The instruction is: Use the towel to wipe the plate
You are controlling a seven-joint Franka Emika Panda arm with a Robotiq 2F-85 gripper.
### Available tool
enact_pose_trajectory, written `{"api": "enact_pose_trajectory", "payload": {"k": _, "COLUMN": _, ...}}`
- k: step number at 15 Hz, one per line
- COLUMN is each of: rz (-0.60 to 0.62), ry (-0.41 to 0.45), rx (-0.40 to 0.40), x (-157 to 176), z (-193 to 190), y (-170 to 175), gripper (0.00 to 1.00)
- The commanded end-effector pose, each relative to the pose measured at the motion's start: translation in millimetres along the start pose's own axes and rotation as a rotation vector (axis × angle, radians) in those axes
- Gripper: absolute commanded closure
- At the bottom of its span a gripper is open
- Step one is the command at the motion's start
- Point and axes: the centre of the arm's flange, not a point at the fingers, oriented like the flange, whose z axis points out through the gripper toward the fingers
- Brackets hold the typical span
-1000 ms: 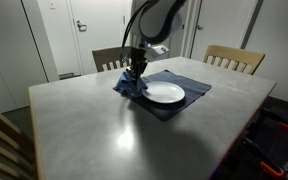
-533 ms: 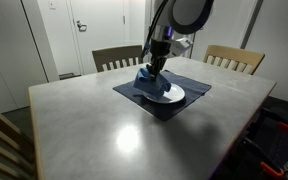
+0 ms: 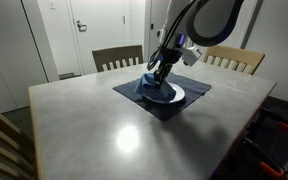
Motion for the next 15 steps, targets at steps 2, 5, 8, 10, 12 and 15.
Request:
{"api": "enact_pose_trajectory", "payload": {"k": 2, "rz": -0.031, "ry": -0.013, "rx": 0.091, "x": -4, "z": 37, "y": 10, "gripper": 0.98}}
{"api": "enact_pose_trajectory", "payload": {"k": 5, "rz": -0.057, "ry": -0.042, "rx": 0.178, "x": -10, "z": 55, "y": 10, "gripper": 0.98}}
{"api": "enact_pose_trajectory", "payload": {"k": 8, "rz": -0.047, "ry": -0.060, "rx": 0.213, "x": -13, "z": 56, "y": 23, "gripper": 0.98}}
{"api": "enact_pose_trajectory", "payload": {"k": 10, "rz": -0.016, "ry": -0.093, "rx": 0.208, "x": -18, "z": 55, "y": 31, "gripper": 0.98}}
{"api": "enact_pose_trajectory", "payload": {"k": 12, "rz": 0.001, "ry": -0.155, "rx": 0.215, "x": -20, "z": 55, "y": 37, "gripper": 0.98}}
{"api": "enact_pose_trajectory", "payload": {"k": 15, "rz": 0.049, "ry": -0.262, "rx": 0.189, "x": -20, "z": 59, "y": 42, "gripper": 0.98}}
